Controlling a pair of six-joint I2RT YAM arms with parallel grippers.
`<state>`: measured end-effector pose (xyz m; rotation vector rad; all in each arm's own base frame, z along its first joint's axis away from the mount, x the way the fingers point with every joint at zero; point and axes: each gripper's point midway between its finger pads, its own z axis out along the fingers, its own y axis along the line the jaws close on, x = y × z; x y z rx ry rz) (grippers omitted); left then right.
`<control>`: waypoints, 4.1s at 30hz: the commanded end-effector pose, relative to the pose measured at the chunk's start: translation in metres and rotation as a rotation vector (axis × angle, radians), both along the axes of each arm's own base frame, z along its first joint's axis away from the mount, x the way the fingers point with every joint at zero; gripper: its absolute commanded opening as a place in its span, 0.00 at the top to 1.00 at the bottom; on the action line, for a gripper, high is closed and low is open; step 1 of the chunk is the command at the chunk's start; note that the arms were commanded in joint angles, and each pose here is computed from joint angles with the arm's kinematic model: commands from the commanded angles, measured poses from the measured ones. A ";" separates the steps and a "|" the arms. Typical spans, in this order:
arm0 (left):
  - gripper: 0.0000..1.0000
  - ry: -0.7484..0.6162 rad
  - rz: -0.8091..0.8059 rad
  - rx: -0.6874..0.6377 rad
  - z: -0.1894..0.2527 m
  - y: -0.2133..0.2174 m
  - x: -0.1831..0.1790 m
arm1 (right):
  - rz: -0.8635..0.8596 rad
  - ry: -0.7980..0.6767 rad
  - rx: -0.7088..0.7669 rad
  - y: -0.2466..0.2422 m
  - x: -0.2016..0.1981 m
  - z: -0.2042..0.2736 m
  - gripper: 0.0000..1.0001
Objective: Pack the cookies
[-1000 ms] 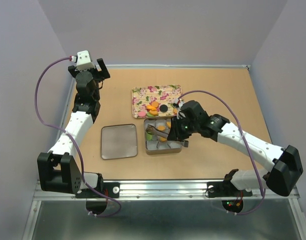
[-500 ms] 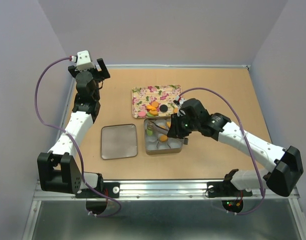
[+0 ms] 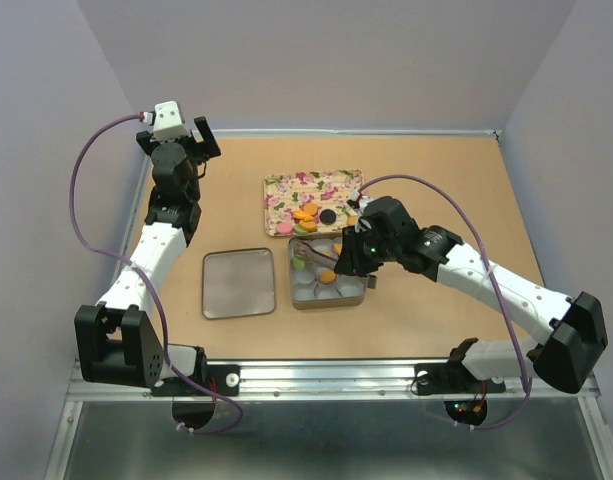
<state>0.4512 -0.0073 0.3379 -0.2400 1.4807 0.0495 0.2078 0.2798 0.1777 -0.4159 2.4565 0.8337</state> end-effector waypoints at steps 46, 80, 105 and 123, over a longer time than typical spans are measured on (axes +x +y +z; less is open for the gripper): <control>0.01 -0.063 -0.007 -0.001 0.020 -0.002 -0.006 | -0.166 -0.290 -0.275 0.010 0.116 0.034 0.57; 0.01 -0.059 -0.001 0.005 0.019 -0.001 -0.004 | -0.030 -0.209 -0.343 0.050 0.138 -0.018 0.54; 0.01 -0.060 0.008 0.011 0.021 0.001 -0.006 | -0.033 -0.188 -0.413 0.045 0.142 -0.022 0.61; 0.01 -0.063 0.003 0.008 0.021 0.000 -0.005 | -0.091 -0.283 -0.371 0.041 0.152 0.050 0.66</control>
